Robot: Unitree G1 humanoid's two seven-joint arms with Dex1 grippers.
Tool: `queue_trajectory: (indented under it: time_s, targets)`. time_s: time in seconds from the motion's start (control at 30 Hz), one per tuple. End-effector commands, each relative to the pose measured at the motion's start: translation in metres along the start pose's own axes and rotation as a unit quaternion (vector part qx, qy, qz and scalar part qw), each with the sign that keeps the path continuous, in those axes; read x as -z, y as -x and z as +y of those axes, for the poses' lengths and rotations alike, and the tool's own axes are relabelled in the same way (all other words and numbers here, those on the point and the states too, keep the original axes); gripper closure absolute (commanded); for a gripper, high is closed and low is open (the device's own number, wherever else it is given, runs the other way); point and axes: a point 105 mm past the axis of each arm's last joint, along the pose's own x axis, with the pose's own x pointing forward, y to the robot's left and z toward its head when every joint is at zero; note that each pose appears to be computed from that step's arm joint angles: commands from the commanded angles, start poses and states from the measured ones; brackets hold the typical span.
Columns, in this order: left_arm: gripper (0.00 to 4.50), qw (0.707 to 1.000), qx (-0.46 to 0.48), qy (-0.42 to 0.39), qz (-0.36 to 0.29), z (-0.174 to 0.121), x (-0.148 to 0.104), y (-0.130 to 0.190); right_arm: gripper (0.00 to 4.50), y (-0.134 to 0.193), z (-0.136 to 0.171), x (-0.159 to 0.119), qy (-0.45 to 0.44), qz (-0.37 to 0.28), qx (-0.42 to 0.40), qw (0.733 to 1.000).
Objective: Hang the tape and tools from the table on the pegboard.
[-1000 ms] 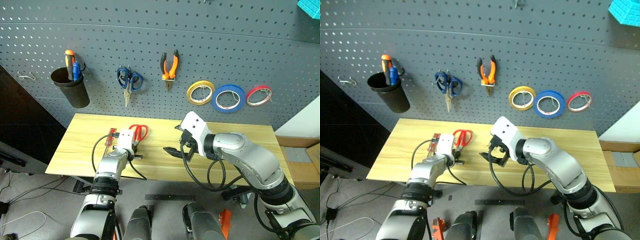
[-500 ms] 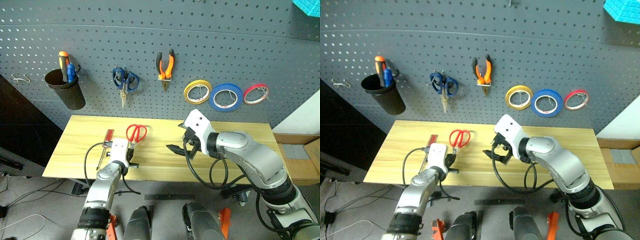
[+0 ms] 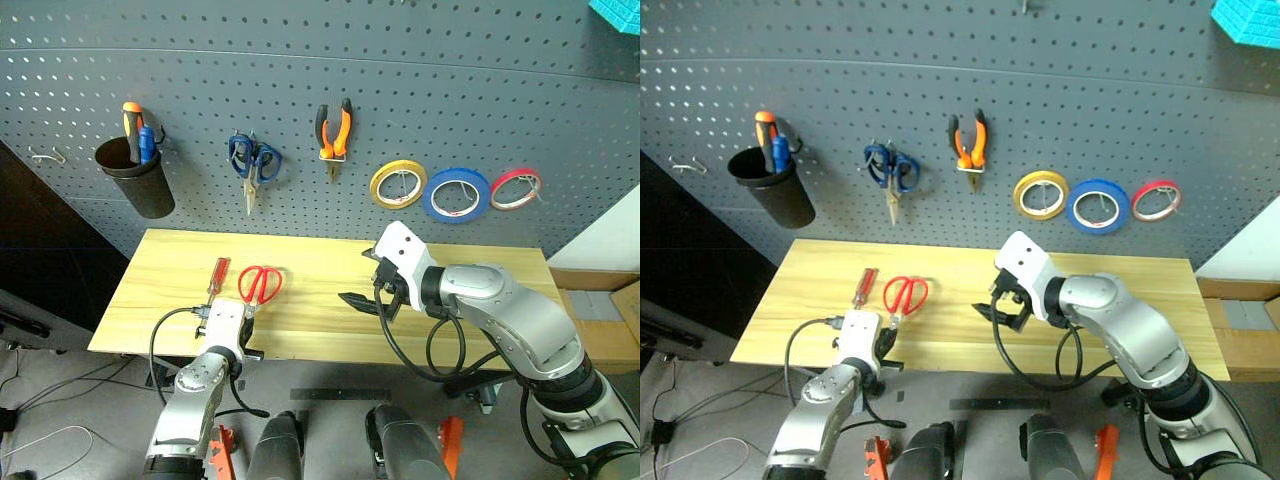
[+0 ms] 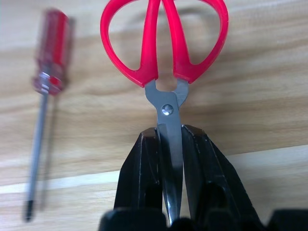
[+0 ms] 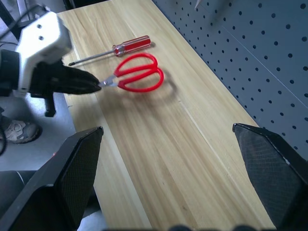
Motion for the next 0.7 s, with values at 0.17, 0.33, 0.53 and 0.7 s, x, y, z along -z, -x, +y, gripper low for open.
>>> queue_trajectory:
  time_s: [0.17, 0.33, 0.53, 0.7]
  targets:
    - [4.20, 0.998, 0.020, 0.041, 0.037, -0.006, -0.016, -0.003, 0.00, 0.004, 0.006, -0.017, 0.031, -0.027, -0.018, 0.999]
    - [2.87, 0.996, 0.021, 0.067, 0.056, -0.008, -0.023, -0.004, 0.00, 0.002, 0.010, -0.019, 0.037, -0.028, -0.025, 0.999]
    - [1.59, 0.993, 0.011, 0.066, 0.100, -0.010, -0.028, -0.008, 0.00, 0.001, 0.011, -0.019, 0.038, -0.028, -0.027, 0.999]
    - [1.59, 0.991, 0.020, 0.068, 0.112, -0.013, -0.036, -0.014, 0.00, 0.000, 0.011, -0.019, 0.037, -0.028, -0.027, 0.999]
